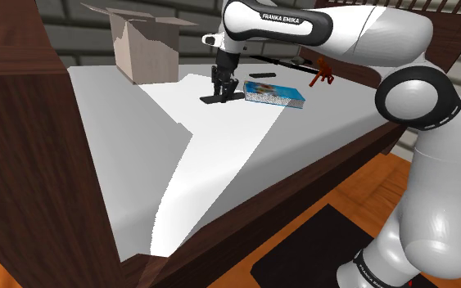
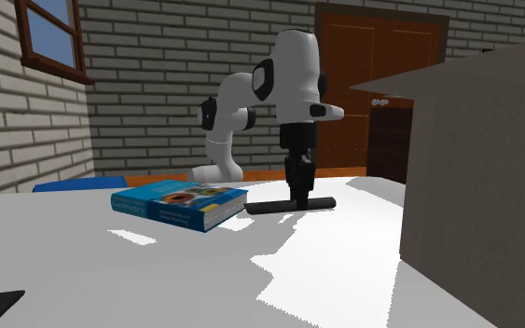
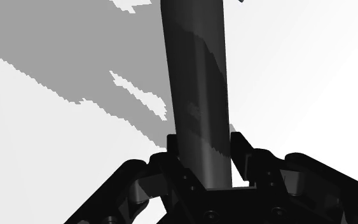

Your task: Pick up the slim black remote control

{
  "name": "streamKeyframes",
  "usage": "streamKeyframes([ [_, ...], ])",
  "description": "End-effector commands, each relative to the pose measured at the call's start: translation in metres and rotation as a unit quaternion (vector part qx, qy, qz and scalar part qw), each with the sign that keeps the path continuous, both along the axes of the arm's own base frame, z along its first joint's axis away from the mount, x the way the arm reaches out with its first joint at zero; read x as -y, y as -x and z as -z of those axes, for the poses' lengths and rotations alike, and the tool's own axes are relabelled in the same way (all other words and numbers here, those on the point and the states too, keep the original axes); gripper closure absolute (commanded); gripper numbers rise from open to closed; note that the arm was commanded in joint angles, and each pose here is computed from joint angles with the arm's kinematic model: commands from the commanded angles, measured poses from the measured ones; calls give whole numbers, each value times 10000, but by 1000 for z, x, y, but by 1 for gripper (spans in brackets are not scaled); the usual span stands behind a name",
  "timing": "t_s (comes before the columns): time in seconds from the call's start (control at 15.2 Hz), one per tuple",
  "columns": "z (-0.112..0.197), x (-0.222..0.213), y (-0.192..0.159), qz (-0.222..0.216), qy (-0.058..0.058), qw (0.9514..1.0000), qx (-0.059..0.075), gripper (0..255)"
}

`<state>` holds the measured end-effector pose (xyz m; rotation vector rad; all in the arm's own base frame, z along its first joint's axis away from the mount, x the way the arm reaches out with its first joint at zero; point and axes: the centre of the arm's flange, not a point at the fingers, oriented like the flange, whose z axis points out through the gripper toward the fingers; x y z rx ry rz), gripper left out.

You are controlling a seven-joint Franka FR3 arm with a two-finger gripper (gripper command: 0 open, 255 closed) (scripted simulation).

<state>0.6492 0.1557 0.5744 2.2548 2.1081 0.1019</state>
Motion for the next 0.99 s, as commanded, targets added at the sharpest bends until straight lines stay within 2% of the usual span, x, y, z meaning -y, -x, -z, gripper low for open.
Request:
streamKeyframes([
  [0.0, 2, 0, 0, 6, 5, 10000, -14, 255],
  [0.2, 2, 1, -1, 6, 5, 10000, -14, 255],
  [0.92, -56, 1, -1, 6, 5, 10000, -14, 255],
])
